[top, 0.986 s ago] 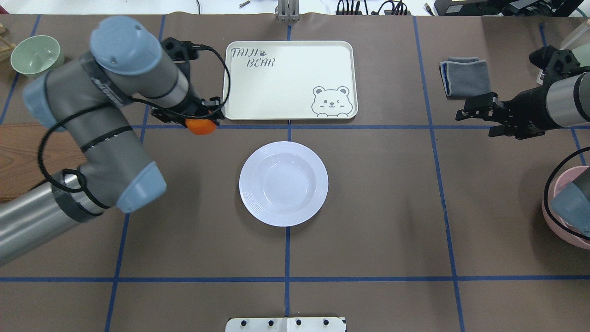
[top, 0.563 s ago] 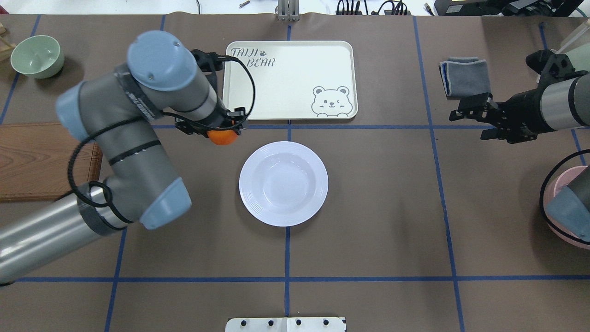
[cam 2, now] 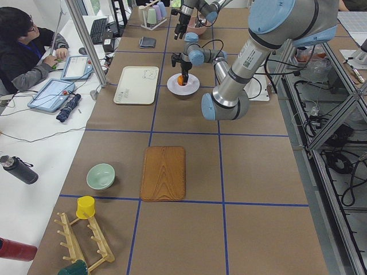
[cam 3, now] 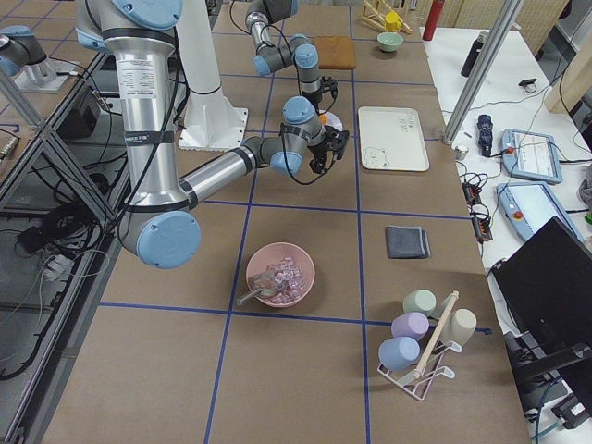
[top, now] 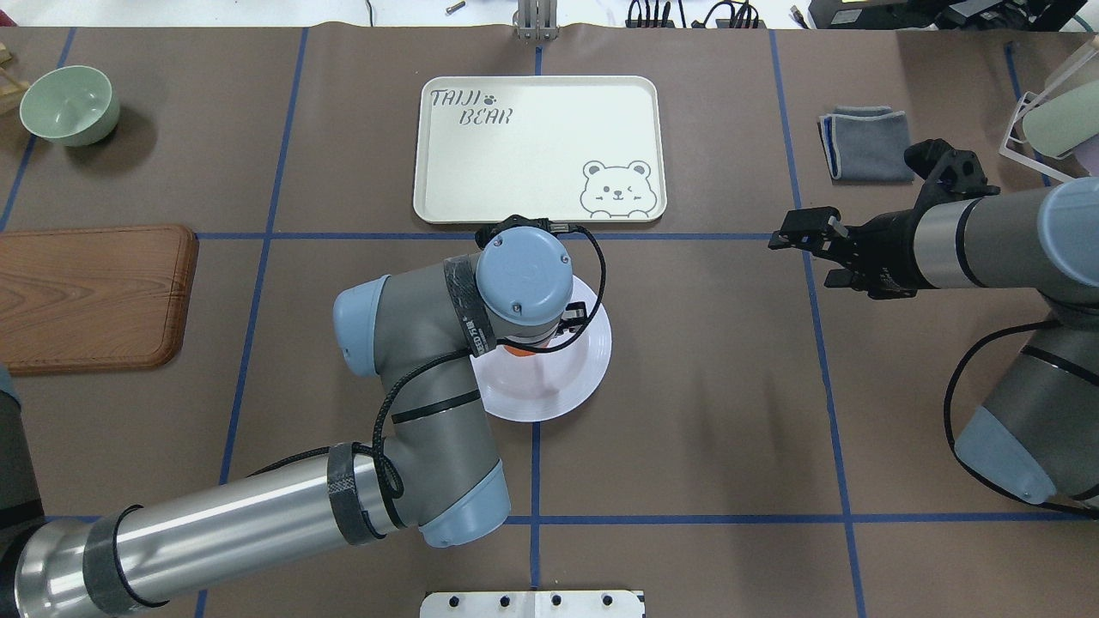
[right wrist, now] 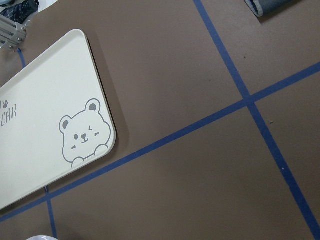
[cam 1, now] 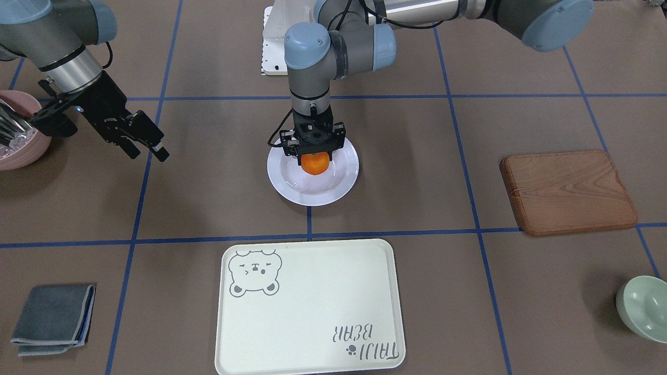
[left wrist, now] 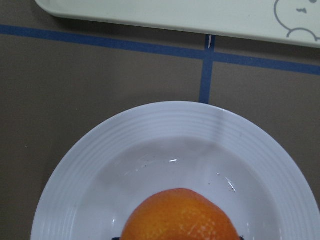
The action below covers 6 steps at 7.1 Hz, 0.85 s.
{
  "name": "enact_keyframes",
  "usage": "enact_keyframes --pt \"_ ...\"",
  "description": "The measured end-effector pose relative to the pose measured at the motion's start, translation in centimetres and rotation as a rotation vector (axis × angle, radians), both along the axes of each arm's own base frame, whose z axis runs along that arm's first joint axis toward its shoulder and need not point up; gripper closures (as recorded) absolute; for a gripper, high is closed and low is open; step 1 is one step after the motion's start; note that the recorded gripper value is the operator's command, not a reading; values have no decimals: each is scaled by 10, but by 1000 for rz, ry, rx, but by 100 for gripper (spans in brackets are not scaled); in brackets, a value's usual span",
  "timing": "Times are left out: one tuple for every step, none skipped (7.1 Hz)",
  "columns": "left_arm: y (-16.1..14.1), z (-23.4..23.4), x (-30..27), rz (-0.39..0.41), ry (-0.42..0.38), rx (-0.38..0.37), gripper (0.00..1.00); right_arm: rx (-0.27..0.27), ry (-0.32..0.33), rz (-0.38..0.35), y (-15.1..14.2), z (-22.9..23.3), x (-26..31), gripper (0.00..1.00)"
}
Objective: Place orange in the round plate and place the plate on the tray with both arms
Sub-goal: 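Carry the orange with the left gripper onto the white plate while the right arm advances, then release the orange, raise the left gripper while the right gripper nears the plate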
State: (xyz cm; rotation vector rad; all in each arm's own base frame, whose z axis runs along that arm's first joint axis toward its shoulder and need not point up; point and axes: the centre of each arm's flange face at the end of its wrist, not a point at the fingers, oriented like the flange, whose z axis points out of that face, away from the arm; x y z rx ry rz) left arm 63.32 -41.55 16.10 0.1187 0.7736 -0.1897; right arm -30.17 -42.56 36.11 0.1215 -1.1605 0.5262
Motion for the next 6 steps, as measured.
enact_keyframes --pt "2 3 5 7 -4 1 19 4 -3 -2 2 -3 -5 0" --pt "3 4 8 17 -3 10 2 12 -2 -2 4 -5 -10 0" --pt "3 4 8 27 -4 25 1 15 -1 5 7 -6 -15 0" --pt "3 3 7 31 -5 39 1 8 -5 16 11 -8 -22 0" --pt "-1 -3 0 35 4 59 1 -4 -13 28 15 -10 -28 0" --pt "-13 -13 -24 45 22 87 1 -25 -31 47 18 -15 -34 1"
